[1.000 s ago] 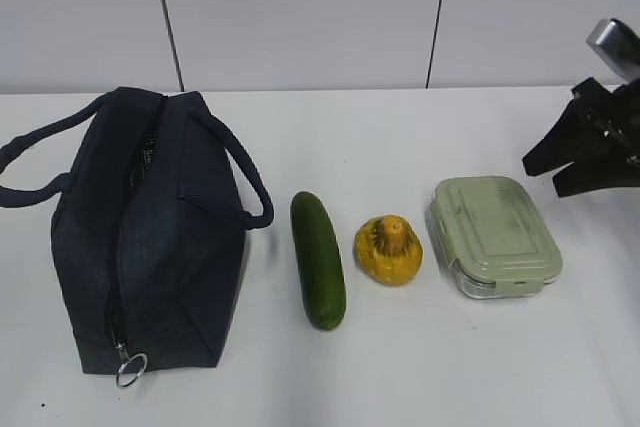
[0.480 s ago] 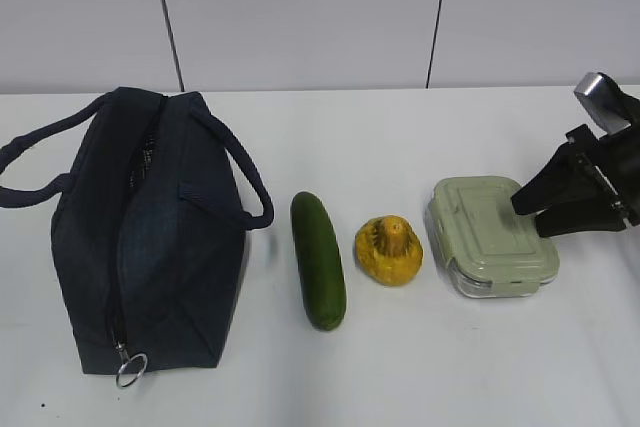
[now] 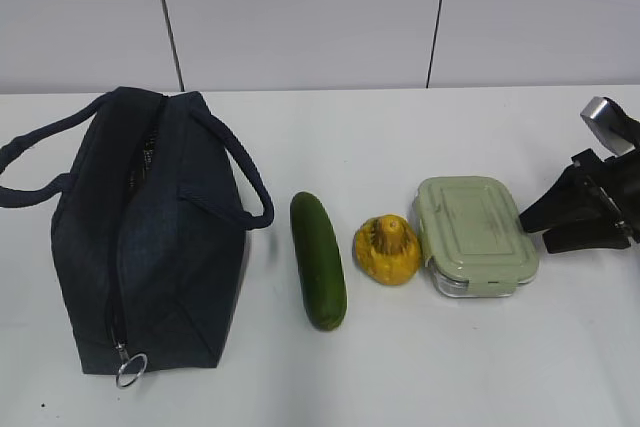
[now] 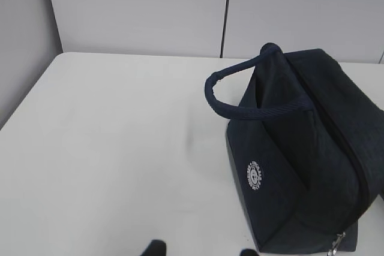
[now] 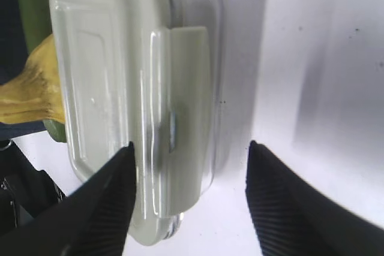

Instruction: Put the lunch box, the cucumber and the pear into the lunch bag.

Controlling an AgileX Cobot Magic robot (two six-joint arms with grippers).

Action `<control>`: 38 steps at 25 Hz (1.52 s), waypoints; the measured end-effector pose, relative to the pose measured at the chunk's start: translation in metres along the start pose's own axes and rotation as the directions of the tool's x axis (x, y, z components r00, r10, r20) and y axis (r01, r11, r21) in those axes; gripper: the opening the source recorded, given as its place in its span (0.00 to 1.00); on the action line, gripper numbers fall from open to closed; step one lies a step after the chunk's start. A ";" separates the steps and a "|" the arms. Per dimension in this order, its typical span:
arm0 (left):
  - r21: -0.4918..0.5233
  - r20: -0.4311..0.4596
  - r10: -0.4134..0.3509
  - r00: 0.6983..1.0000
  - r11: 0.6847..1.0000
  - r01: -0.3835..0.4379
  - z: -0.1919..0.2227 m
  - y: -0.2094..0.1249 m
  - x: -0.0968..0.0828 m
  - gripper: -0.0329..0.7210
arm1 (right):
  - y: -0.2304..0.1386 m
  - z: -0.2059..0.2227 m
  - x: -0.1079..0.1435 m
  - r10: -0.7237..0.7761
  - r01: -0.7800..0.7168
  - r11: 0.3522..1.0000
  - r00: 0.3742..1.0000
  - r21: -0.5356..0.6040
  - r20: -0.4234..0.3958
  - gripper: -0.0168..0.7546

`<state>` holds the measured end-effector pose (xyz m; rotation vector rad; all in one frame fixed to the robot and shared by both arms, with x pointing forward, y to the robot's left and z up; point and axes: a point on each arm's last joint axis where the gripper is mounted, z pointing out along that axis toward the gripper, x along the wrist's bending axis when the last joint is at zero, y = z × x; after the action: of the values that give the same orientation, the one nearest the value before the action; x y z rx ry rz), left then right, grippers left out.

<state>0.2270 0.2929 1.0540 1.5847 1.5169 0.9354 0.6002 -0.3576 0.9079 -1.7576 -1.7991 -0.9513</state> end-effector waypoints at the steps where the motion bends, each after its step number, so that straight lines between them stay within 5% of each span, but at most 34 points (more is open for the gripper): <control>1: 0.000 0.000 0.000 1.000 1.000 0.000 0.000 0.000 0.000 0.36 | 0.000 0.000 0.000 -0.001 0.001 1.000 1.000 -0.003 -0.002 0.61; 6: 0.000 0.000 0.000 1.000 1.000 0.000 0.000 0.000 0.000 0.36 | 0.001 0.000 0.000 -0.005 0.005 1.000 1.000 -0.006 -0.005 0.63; 13: 0.000 0.000 0.000 1.000 1.000 0.000 0.000 0.000 0.000 0.36 | 0.003 0.000 0.002 -0.003 0.002 0.999 1.000 -0.032 -0.024 0.81; 38: 0.000 0.000 0.000 1.000 1.000 0.000 0.000 0.000 0.000 0.36 | 0.006 0.026 0.016 -0.061 0.062 0.998 0.997 0.014 -0.047 0.78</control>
<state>0.2270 0.2929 1.0540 1.5847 1.5169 0.9354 0.6081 -0.3280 0.9034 -1.6652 -1.8356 -0.9917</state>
